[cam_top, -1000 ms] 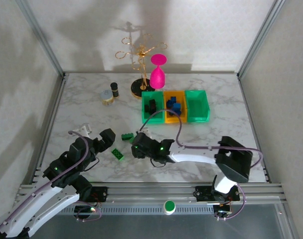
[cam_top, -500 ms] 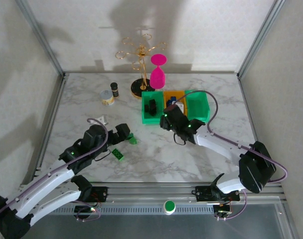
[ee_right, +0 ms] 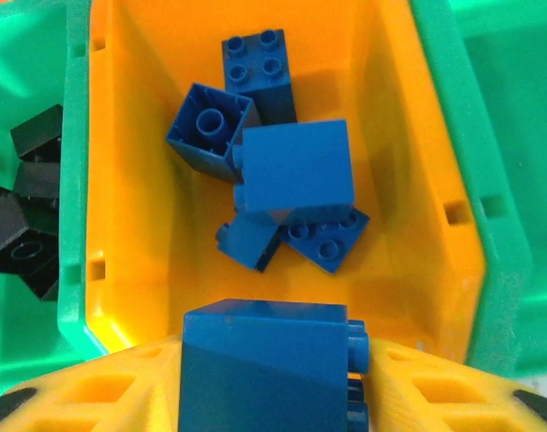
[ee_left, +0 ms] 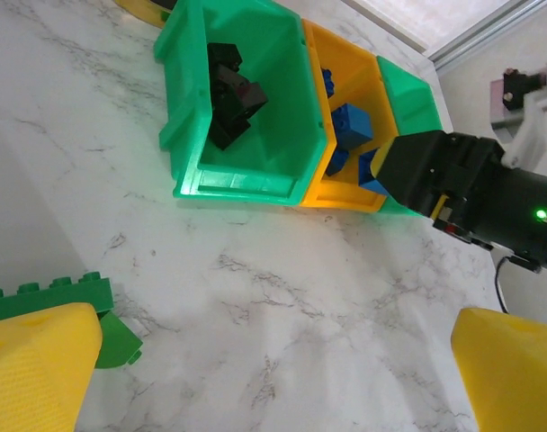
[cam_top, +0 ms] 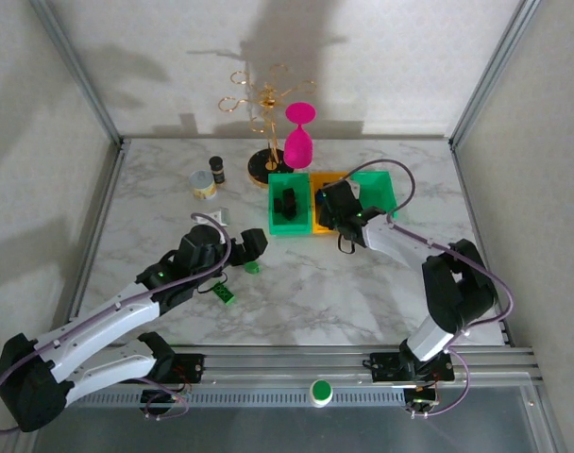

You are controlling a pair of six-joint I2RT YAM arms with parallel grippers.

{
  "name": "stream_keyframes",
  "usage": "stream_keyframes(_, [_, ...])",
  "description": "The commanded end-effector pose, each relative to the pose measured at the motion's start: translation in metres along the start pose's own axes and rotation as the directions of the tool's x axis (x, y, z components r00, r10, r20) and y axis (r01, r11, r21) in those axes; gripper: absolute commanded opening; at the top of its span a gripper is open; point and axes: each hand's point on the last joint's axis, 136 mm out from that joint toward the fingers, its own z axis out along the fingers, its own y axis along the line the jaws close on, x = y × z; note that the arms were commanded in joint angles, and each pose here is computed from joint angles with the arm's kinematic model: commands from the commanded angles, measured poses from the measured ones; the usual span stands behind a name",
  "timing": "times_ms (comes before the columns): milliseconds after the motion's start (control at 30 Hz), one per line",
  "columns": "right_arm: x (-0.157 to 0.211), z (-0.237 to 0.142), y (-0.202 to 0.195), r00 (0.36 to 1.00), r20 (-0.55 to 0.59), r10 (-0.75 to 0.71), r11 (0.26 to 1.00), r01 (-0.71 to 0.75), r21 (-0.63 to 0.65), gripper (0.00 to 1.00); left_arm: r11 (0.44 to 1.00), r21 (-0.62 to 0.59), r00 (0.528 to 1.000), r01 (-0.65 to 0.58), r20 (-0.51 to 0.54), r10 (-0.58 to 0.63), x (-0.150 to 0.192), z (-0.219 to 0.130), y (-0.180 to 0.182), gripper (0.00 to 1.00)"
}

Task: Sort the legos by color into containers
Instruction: Place the lego in the container.

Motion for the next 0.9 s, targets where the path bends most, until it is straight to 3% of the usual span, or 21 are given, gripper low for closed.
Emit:
stream_keyframes(0, [-0.023,0.007,0.008,0.999,0.045,0.001,1.000,0.000,-0.022,0.50,0.998,0.055,0.999,-0.020,0.032,0.018,-0.012,-0.003,-0.019,1.00])
stream_keyframes(500, [-0.036,0.048,0.009,0.999,0.033,-0.021,1.000,0.021,-0.012,0.51,0.999,0.024,0.999,-0.035,0.040,0.034,-0.014,-0.001,-0.014,1.00])
stream_keyframes(867, [-0.048,0.033,0.011,0.998,0.059,-0.023,0.999,0.024,-0.026,0.58,0.999,0.030,0.998,-0.038,0.049,0.037,-0.019,-0.004,-0.018,1.00])
